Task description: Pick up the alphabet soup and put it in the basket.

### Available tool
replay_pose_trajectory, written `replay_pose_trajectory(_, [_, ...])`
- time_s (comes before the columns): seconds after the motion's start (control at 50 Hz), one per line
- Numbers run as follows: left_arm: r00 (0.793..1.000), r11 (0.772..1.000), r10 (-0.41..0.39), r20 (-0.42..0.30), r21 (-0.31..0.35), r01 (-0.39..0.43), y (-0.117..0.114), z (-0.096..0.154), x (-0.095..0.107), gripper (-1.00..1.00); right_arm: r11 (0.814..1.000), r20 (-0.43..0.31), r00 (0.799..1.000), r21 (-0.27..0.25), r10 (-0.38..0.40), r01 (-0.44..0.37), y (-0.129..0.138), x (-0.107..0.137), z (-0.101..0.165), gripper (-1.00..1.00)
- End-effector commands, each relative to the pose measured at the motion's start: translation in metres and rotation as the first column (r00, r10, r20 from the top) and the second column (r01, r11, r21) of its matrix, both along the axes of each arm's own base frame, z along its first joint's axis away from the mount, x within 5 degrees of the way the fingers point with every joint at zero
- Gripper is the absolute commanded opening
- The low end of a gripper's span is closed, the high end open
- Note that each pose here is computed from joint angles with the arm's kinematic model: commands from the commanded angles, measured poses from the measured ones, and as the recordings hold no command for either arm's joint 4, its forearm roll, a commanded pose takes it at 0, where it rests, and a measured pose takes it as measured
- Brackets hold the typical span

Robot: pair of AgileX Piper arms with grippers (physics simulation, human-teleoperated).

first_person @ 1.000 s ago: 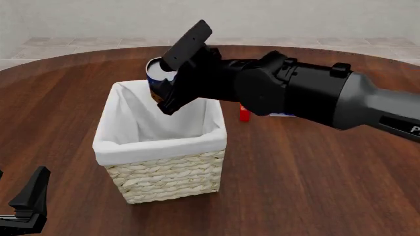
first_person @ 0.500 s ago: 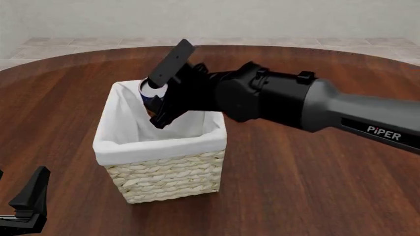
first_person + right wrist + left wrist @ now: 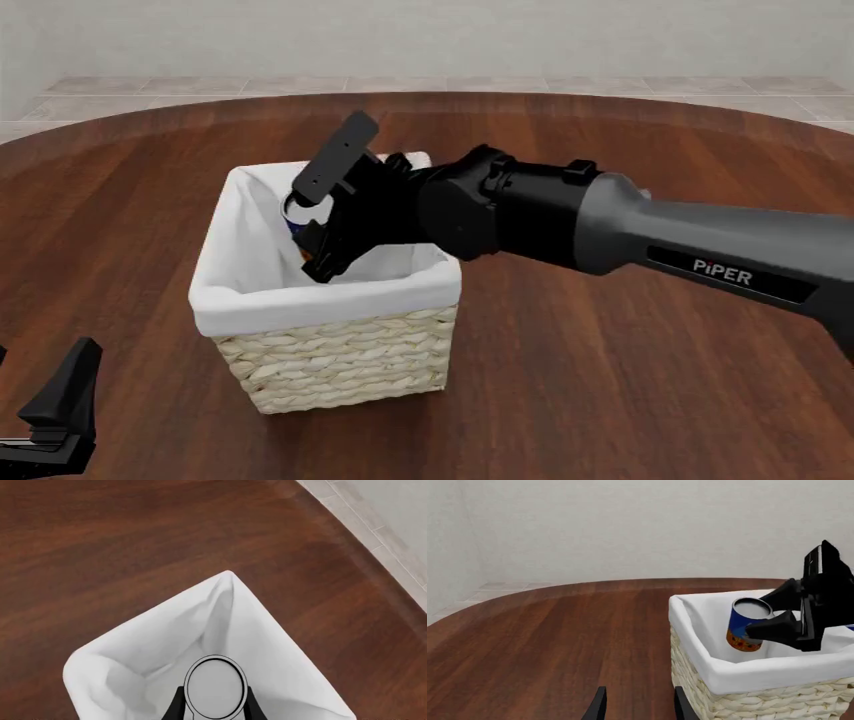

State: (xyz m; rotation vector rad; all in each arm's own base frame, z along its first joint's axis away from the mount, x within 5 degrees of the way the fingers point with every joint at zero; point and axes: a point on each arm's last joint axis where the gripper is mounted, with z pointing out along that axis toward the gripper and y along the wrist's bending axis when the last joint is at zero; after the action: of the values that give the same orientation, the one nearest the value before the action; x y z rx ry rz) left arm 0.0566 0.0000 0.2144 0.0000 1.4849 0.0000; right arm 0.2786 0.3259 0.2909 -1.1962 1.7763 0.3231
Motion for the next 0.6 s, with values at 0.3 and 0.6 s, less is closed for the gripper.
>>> replay_pose_trajectory(0.3, [1.000,1.000,0.000,0.000,0.000,0.000,0.0000,0.0000,0.0000,1.00,1.000,-0.012,1.000,-0.006,-0.018,0.017,0.0014,0.0076,-0.0053,-1.00])
replay_pose_trajectory(0.6, [1.000,1.000,0.000,0.000,0.000,0.000,0.0000,0.0000,0.0000,1.00,1.000,-0.012,1.000,-0.004,-0.018,0.018,0.0015,0.0072,-0.0055,1.00])
